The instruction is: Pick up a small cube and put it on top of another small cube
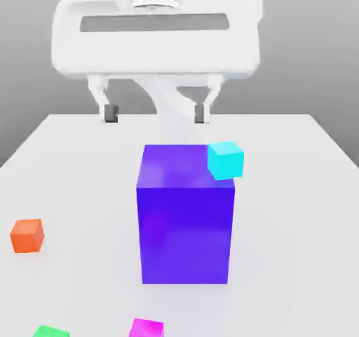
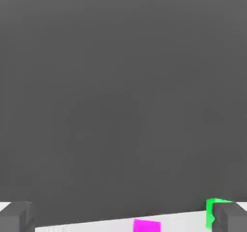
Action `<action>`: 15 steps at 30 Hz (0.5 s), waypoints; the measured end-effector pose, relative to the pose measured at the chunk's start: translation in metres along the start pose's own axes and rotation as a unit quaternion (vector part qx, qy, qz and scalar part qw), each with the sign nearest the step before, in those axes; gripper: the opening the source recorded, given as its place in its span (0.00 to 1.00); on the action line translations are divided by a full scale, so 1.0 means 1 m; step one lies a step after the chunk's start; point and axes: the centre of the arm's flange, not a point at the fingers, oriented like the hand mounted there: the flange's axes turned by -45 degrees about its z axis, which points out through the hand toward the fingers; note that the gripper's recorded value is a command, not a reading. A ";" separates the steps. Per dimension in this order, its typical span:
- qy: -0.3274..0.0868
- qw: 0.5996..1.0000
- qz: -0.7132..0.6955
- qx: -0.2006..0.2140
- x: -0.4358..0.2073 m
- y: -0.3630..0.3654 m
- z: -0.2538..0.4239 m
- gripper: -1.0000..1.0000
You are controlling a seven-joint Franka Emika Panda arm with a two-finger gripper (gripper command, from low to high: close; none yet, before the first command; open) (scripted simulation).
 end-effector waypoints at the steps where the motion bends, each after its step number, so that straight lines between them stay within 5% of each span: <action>1: -0.013 1.000 0.003 -0.001 -0.002 0.002 0.018 0.50; 15: -0.171 0.984 0.039 -0.020 -0.084 0.030 0.254 0.50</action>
